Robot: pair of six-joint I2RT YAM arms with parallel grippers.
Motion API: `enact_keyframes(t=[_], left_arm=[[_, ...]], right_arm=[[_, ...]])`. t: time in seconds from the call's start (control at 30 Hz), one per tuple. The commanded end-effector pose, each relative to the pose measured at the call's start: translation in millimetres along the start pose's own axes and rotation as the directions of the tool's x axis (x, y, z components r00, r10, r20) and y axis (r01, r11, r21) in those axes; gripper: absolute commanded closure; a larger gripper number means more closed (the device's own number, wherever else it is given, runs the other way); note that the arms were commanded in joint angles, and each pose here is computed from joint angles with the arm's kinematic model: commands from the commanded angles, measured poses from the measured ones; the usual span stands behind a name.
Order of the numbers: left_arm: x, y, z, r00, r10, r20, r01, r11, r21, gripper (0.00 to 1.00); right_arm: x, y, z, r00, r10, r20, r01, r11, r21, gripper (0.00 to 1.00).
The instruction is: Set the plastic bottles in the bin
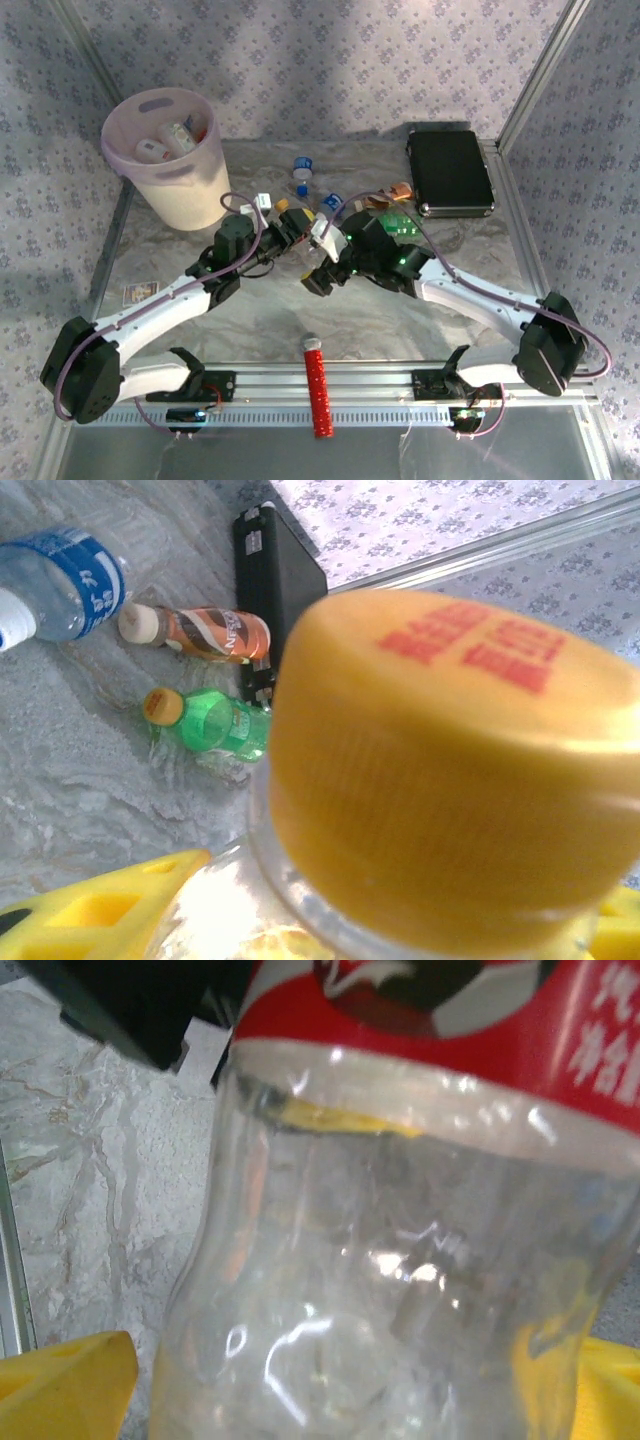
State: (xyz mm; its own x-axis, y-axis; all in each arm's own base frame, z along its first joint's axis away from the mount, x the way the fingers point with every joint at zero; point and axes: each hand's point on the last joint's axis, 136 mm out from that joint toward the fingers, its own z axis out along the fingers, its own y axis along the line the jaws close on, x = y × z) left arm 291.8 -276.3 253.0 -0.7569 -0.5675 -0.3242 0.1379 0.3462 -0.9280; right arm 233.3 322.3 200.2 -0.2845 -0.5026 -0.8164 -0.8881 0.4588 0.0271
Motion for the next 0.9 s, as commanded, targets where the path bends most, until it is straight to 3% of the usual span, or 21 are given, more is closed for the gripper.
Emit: enact_keyframes(t=[0.0,0.17,0.33,0.6,0.87], left_arm=[[-16.5,-26.7,-5.1,0.996,0.086,0.031,-0.087,0.996,0.020,0.48],[-61.0,-50.1,-22.2,0.981,0.179,0.068,-0.179,0.984,-0.005,0.50],[-126.0,-82.7,-61.0,0.932,0.337,0.132,-0.323,0.940,-0.114,0.50],[-232.7,-99.2,-110.7,0.866,0.429,0.257,-0.369,0.895,-0.249,0.52],[-335.0,-84.7,-158.4,0.741,0.562,0.367,-0.344,0.787,-0.513,0.54]], right_arm=[[-13.8,5.6,-20.8,0.999,-0.015,0.050,0.015,1.000,-0.007,0.01],[-20.2,2.0,-45.9,0.996,-0.014,0.088,0.011,0.999,0.033,0.01],[-6.0,-4.4,-54.5,0.997,0.021,0.073,-0.026,0.997,0.071,0.01],[19.4,-10.7,-64.8,0.998,0.067,0.018,-0.069,0.989,0.129,0.01],[40.2,-22.4,-83.4,0.994,0.107,0.011,-0.107,0.973,0.203,0.01]])
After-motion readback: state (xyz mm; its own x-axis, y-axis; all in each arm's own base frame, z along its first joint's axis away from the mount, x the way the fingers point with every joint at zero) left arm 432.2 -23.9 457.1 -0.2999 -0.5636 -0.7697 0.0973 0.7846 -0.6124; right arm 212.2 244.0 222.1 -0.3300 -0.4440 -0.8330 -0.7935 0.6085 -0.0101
